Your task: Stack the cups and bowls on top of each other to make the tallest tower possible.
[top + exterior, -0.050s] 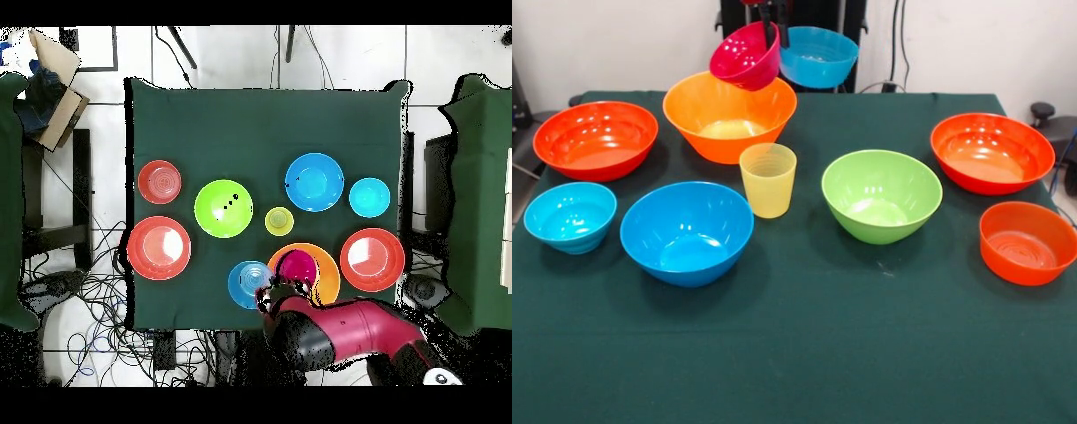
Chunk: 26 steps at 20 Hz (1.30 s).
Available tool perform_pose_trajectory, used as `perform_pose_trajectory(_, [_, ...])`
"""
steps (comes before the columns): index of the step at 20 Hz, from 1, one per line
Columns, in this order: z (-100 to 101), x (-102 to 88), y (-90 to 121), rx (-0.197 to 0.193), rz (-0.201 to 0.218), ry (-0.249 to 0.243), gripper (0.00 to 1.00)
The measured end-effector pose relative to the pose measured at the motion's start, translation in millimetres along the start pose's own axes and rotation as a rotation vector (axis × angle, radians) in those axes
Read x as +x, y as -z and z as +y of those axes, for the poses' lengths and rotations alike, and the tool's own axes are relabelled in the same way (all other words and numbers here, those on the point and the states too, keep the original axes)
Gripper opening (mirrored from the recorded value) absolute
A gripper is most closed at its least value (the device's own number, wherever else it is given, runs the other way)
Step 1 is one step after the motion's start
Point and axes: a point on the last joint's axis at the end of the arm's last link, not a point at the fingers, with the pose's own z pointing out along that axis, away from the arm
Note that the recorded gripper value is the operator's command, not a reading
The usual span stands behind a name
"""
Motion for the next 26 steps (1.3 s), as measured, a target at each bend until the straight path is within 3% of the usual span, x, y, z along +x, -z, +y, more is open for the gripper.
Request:
perform_pose_trajectory(13, [-42.3,-10.1,13.3,-0.005,0.037,-0.02,0.0])
perform_pose_trajectory(19, [-51.3,-23.0,16.1,-0.006,0.01,-0.014,0.0])
perform_pose_trajectory(26, [-50.0,-33.0,12.2,-0.009,-0.015,0.033,0.0])
